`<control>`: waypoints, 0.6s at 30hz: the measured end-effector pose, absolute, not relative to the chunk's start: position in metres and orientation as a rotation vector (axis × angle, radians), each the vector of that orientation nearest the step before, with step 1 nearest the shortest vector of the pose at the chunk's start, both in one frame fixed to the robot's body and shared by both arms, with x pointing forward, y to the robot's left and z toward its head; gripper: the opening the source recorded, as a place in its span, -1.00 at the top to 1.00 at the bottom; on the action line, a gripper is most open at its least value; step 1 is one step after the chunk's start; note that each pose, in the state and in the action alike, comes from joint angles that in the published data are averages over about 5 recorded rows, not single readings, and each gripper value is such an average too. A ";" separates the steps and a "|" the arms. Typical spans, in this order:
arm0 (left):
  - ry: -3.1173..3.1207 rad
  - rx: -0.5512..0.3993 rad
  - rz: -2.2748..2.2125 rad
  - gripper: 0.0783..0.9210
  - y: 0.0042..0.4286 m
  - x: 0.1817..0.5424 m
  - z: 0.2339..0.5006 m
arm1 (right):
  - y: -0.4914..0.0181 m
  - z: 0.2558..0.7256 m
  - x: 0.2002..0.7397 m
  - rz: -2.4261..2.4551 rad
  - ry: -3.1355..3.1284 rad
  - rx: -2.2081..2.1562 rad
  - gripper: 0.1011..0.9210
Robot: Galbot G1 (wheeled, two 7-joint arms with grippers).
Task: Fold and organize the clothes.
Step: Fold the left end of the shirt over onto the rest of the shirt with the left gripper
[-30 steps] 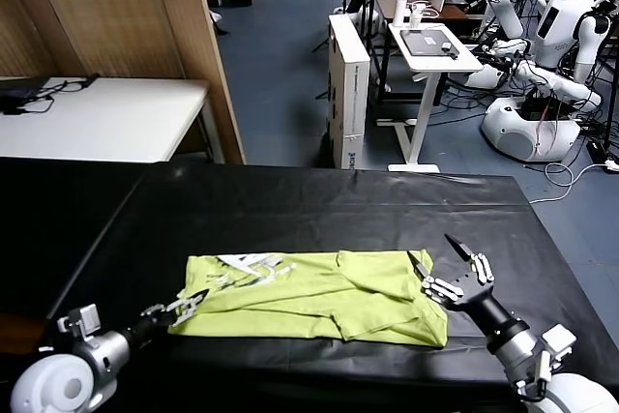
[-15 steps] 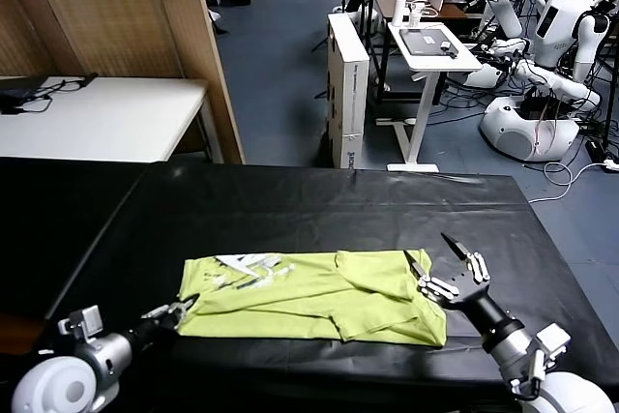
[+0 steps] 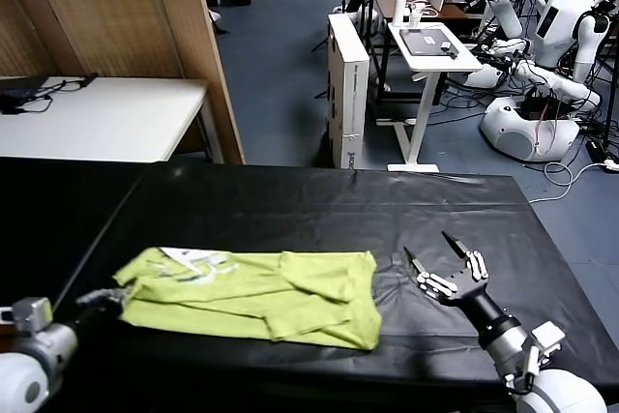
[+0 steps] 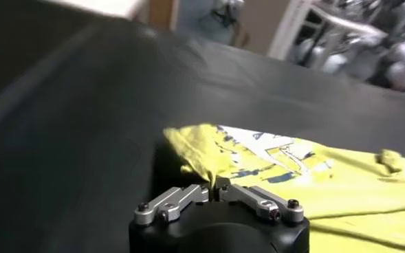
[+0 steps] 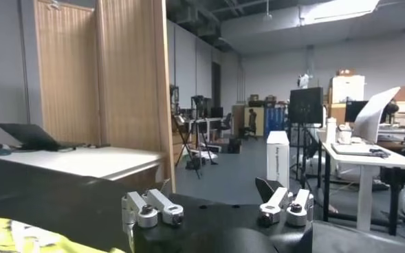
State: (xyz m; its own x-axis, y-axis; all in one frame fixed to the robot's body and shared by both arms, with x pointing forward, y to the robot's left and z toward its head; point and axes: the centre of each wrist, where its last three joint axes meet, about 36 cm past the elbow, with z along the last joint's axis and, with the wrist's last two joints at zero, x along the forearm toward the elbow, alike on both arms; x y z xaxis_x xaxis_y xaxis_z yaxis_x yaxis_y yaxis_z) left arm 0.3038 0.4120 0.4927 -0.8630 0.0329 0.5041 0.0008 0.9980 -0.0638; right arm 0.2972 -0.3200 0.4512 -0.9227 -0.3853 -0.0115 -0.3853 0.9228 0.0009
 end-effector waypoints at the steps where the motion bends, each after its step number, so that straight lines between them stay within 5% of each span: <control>1: -2.618 -0.025 0.084 0.76 0.410 0.303 0.496 | -0.320 0.451 0.297 0.008 3.071 -0.612 -0.97; 9: -2.601 -0.160 0.275 0.76 0.355 0.301 0.502 | -0.325 0.445 0.290 -0.008 3.098 -0.560 -0.97; 18: -2.496 -0.375 0.489 0.76 0.269 0.307 0.471 | -0.334 0.433 0.277 -0.072 3.139 -0.469 -0.97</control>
State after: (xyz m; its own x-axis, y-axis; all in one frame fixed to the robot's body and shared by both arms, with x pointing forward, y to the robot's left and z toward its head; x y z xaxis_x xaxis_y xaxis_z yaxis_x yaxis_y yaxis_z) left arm 0.3066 0.2692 0.4706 -0.8025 0.3634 0.4732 0.1581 0.8943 -0.4187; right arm 0.2767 -0.3337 0.4333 -0.9558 -0.2913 0.0394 -0.2928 0.9553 -0.0398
